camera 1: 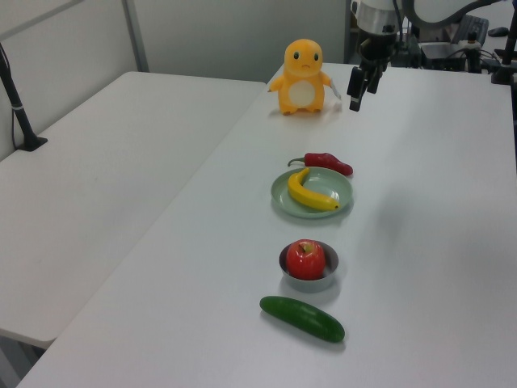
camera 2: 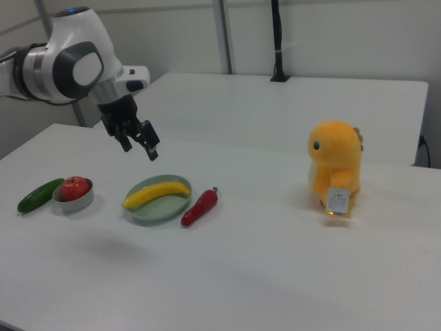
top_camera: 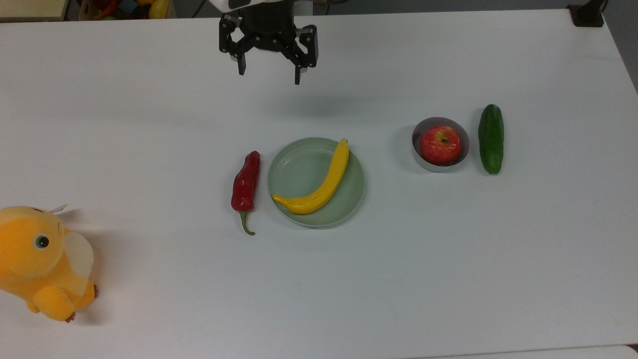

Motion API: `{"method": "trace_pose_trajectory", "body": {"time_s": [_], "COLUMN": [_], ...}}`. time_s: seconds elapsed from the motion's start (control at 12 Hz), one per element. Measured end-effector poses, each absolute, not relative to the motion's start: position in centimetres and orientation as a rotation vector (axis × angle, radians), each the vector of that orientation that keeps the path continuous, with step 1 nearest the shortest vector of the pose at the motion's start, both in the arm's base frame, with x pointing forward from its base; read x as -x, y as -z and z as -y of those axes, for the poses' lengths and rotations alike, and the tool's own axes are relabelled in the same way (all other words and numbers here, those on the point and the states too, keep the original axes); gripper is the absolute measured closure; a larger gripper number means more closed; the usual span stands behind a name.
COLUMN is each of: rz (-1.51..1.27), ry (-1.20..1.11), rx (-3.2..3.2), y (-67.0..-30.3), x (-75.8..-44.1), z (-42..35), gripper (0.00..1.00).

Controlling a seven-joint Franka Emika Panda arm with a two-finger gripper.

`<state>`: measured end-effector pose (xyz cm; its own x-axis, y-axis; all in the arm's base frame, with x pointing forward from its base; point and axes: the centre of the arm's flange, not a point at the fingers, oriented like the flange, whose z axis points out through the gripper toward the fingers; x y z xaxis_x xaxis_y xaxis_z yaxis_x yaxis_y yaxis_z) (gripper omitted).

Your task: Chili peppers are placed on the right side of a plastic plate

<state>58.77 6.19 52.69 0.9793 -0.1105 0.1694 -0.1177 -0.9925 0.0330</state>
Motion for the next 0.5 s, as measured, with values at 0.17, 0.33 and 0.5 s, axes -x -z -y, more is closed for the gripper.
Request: {"method": "trace_pose_trajectory", "body": {"time_s": [0.17, 0.33, 0.5], "rz": [0.174, 0.163, 0.150], "ry": [-0.291, -0.274, -0.253], "rx": [-3.085, -3.084, -3.082], "y": [-53.8, -55.1, -56.1], "x": [-58.5, -58.2, -57.8], "z": [-6.8, -7.3, -7.4], "gripper": [0.00, 0.00, 0.00]}}
